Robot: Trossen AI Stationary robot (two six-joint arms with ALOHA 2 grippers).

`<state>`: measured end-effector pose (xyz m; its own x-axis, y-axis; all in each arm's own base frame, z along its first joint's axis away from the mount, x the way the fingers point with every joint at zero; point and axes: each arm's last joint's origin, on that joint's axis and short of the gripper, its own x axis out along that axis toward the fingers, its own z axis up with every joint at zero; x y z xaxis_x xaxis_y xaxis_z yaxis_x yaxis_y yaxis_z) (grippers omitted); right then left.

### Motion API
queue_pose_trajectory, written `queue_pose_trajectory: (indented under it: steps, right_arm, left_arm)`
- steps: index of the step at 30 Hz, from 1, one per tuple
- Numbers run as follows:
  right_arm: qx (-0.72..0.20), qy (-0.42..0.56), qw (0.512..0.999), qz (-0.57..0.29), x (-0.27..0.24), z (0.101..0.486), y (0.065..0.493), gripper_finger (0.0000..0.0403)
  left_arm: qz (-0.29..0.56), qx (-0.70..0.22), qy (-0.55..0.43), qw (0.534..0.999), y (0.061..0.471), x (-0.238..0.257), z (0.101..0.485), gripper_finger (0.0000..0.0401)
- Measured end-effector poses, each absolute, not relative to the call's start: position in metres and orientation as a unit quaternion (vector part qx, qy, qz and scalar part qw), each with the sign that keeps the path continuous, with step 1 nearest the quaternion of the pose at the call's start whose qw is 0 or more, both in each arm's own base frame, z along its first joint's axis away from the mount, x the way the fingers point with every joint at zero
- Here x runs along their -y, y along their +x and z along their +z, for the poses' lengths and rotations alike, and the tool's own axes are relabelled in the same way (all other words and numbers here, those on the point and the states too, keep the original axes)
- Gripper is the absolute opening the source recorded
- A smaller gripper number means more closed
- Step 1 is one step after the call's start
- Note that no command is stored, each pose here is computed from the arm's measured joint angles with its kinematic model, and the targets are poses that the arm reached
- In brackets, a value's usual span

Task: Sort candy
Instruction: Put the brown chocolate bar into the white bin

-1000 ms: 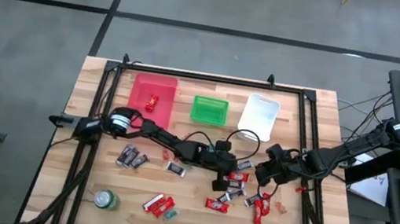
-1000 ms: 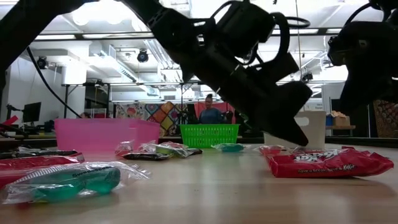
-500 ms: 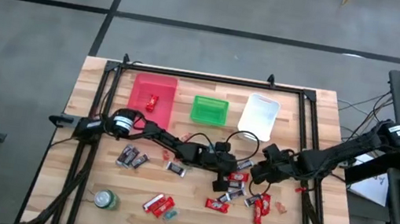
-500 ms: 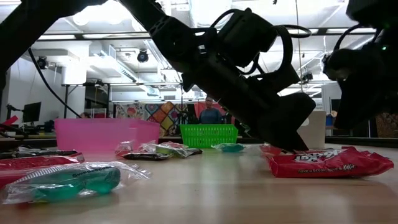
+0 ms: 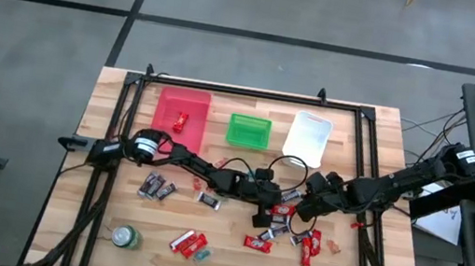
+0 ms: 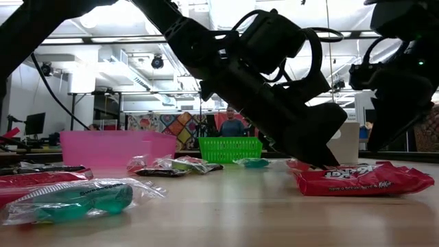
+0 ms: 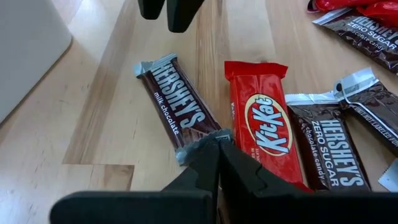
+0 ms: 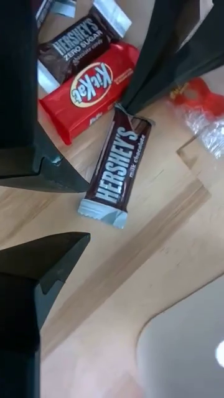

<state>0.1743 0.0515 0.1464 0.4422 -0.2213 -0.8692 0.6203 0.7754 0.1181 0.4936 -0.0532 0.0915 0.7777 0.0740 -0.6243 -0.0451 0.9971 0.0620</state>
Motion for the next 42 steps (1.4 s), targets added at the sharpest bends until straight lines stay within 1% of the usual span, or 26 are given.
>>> queue_pose_trajectory:
  steps: [2,5,8,12,15,19,23,26,31,36,39,42]
  right_arm:
    - [-0.459,0.208,0.824,-0.259,-0.051,0.147,0.175,0.0107]
    - [-0.471,0.224,0.817,-0.245,-0.052,0.146,0.174,0.0111]
    - [-0.493,0.195,0.822,-0.205,-0.054,0.146,0.174,0.0112]
    - [-0.492,0.169,0.835,-0.179,-0.055,0.147,0.177,0.0112]
    - [-0.485,0.116,0.854,-0.144,-0.056,0.149,0.180,0.0112]
    - [-0.489,0.034,0.865,-0.105,-0.055,0.150,0.181,0.0109]
    - [-0.487,0.018,0.868,-0.094,-0.056,0.151,0.182,0.0110]
    - [-0.487,0.029,0.867,-0.096,-0.056,0.151,0.182,0.0127]
    - [-0.472,0.031,0.876,-0.093,-0.057,0.151,0.186,0.0174]
    - [-0.458,-0.013,0.886,-0.064,-0.058,0.153,0.189,0.0212]
    - [-0.459,-0.041,0.886,-0.049,-0.059,0.152,0.191,0.0225]
    - [-0.468,-0.068,0.880,-0.043,-0.058,0.148,0.192,0.0227]
  left_arm:
    - [0.032,-0.333,0.022,0.942,0.493,0.053,0.091,0.0000]
    - [0.032,-0.336,0.022,0.941,0.492,0.053,0.090,0.0000]
    - [0.032,-0.336,0.022,0.941,0.492,0.053,0.089,0.0000]
    - [0.031,-0.339,0.027,0.940,0.492,0.053,0.089,0.0000]
    - [0.031,-0.340,0.027,0.940,0.492,0.053,0.089,0.0000]
    - [0.031,-0.344,0.028,0.938,0.491,0.053,0.089,0.0000]
    - [0.030,-0.350,0.029,0.936,0.490,0.052,0.088,0.0000]
    - [0.030,-0.353,0.032,0.935,0.490,0.052,0.090,0.0000]
    - [0.029,-0.355,0.034,0.934,0.489,0.052,0.092,0.0000]
    - [0.028,-0.357,0.038,0.933,0.489,0.052,0.092,0.0000]
    - [0.028,-0.357,0.038,0.933,0.489,0.052,0.092,0.0000]
    - [0.028,-0.357,0.038,0.933,0.488,0.052,0.092,0.0000]
